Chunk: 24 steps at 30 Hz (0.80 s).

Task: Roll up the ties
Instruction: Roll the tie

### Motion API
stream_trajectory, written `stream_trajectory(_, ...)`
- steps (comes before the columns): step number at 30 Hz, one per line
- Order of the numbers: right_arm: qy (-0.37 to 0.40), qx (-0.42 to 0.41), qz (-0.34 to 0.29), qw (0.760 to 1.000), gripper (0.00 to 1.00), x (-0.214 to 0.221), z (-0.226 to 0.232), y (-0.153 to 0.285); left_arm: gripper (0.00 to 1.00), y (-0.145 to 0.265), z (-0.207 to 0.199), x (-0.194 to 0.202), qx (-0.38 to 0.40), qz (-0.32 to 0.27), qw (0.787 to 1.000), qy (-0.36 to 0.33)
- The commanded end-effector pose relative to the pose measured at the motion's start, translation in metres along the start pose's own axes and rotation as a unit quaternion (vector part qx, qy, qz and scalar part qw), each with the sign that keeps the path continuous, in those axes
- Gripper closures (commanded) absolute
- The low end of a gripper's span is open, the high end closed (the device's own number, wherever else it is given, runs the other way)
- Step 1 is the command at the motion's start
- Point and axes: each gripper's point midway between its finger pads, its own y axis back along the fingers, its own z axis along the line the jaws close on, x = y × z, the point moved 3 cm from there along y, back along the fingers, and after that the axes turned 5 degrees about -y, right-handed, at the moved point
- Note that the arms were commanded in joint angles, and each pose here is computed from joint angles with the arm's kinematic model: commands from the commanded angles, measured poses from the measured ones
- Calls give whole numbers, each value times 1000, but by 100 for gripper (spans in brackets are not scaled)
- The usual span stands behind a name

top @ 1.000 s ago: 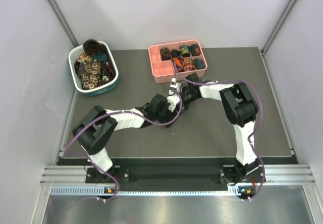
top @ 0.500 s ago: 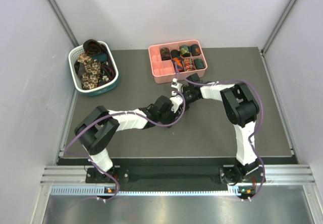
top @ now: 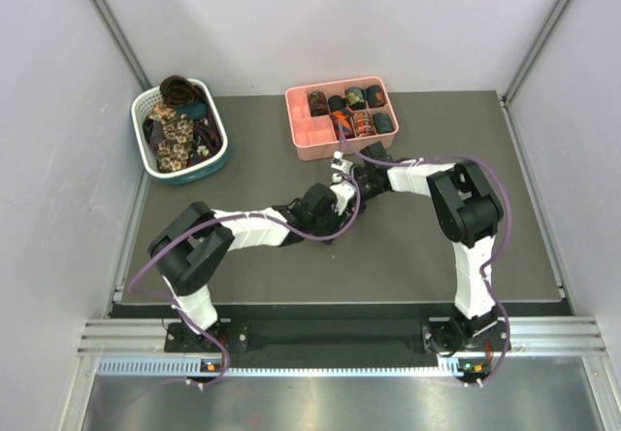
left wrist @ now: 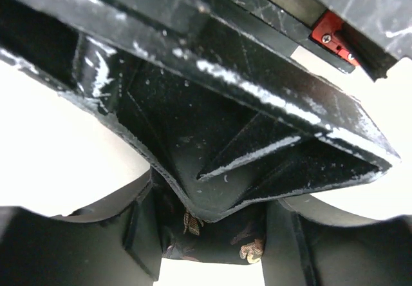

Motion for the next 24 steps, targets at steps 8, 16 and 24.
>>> stream_trajectory(8, -17, 79, 14, 997, 67, 17, -37, -3, 52, -4, -31, 45, 71, 83, 994, -4)
stream_trajectory(16, -29, 70, 18, 997, 53, 22, -41, -6, 55, -7, -31, 48, 71, 99, 993, -2)
stream_trajectory(24, -43, 53, -70, 995, 49, -9, -33, 29, 60, -3, -31, 49, 66, 127, 990, 4)
